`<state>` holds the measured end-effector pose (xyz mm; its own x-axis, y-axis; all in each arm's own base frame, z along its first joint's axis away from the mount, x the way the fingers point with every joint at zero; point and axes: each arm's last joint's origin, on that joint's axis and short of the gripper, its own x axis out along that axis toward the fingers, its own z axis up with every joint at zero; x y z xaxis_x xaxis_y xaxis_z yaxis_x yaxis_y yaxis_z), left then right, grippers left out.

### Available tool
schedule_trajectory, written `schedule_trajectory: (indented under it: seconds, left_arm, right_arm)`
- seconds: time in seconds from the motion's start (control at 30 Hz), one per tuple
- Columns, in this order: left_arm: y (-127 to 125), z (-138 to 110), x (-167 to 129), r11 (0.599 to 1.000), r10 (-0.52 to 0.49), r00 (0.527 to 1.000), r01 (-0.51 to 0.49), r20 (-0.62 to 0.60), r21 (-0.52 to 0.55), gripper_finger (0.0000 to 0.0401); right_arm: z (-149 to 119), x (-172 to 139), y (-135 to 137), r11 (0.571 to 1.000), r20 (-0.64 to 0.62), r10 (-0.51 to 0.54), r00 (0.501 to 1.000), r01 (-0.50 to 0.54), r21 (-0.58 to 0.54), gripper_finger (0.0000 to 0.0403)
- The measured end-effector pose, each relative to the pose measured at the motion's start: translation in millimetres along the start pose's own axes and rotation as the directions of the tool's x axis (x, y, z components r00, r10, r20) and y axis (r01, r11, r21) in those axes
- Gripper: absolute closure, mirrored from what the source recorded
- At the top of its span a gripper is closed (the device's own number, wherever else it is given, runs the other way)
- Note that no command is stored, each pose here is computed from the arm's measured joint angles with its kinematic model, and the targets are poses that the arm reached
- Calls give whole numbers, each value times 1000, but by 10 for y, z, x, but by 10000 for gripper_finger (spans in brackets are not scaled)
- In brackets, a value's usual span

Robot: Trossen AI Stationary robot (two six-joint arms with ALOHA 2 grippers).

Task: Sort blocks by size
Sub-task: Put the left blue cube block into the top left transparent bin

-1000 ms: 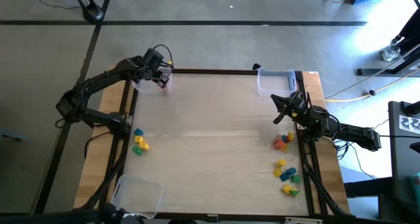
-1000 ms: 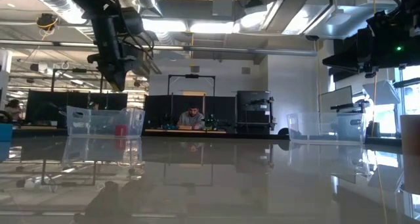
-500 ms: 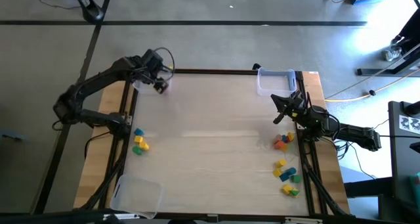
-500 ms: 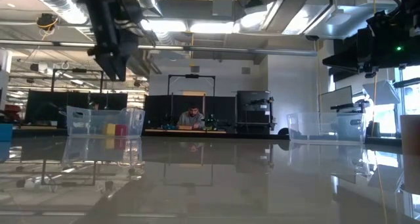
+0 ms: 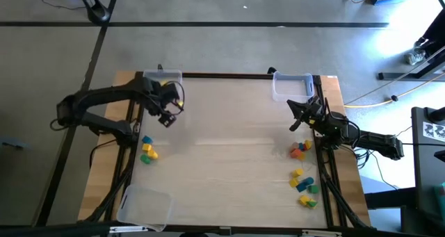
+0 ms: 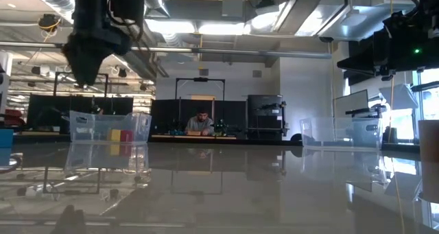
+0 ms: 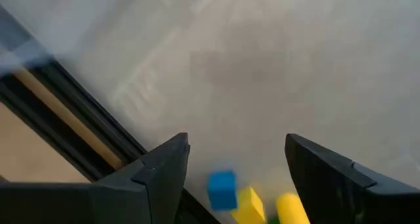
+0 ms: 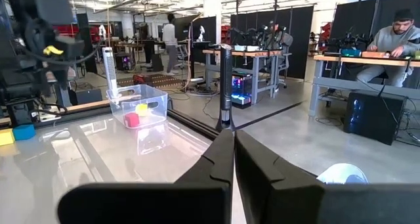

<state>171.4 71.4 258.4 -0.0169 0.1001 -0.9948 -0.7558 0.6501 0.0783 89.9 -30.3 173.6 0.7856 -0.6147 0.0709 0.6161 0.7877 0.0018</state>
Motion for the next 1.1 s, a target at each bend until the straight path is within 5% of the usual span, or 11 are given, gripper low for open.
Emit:
schedule_trajectory:
  seconds: [0.3, 0.73, 1.1]
  left_arm:
    - [-160, -191, 279, 999, 35, 981, -34, -193, 11, 160]
    - [-225, -350, 652, 987, 144, 895, -158, -423, 2, 160]
    - [-307, -320, 820, 974, 191, 835, -225, -517, -3, 160]
  right_arm:
    - [28, 0, -1, 999, 26, -2, 1000, 3, -39, 386]
    - [21, 0, -1, 999, 20, -1, 1000, 2, -41, 386]
    - [14, 0, -1, 999, 13, -1, 1000, 1, -43, 386]
